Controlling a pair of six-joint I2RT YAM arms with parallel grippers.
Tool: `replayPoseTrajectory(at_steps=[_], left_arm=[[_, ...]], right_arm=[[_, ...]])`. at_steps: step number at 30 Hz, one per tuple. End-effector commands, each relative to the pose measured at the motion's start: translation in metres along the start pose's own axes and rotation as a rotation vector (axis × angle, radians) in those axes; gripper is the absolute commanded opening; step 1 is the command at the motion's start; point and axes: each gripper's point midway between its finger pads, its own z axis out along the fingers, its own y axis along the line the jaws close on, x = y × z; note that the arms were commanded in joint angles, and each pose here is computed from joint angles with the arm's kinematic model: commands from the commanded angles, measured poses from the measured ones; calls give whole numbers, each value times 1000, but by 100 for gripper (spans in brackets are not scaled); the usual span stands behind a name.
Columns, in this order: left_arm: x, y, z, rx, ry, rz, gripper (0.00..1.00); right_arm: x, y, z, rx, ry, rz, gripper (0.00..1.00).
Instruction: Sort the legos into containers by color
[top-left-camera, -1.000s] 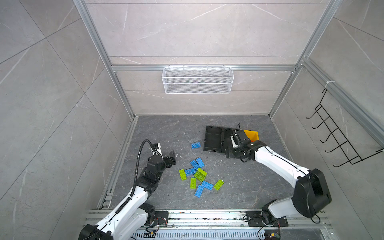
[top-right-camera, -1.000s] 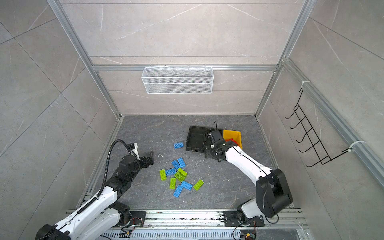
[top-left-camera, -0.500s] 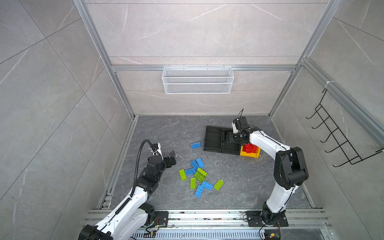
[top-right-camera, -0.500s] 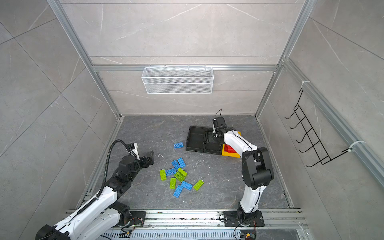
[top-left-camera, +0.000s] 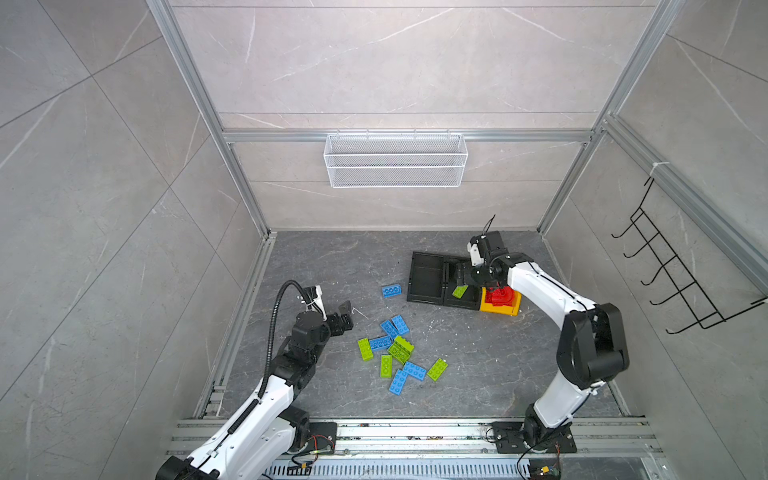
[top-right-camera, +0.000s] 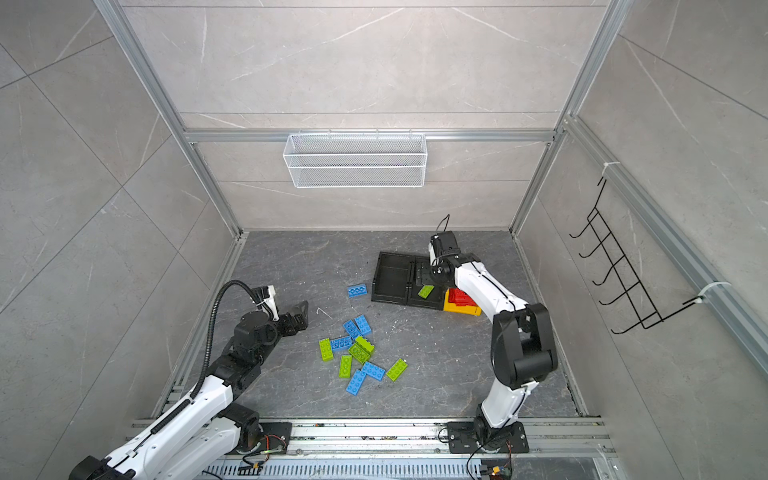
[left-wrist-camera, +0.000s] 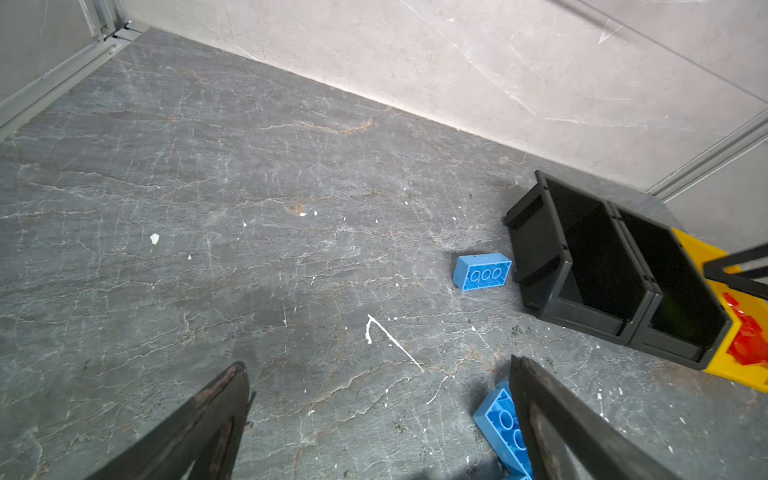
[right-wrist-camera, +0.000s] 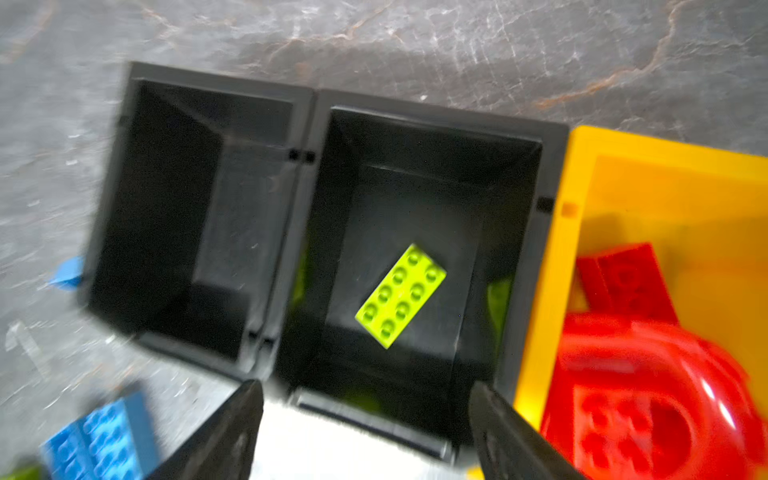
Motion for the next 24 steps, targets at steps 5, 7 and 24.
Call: replayPoseTrajectory(at_steps=[5, 7, 24], left_arm=[[-14, -4, -1, 15, -46, 18, 100], [-13, -5, 0, 14, -39, 24, 100], [-15, -3, -5, 16, -58, 16, 100]], right_arm=[[123, 66, -46, -110, 168, -67, 80], [155, 80, -48, -140, 182, -48, 77], [257, 119, -24, -193, 265, 16, 55]])
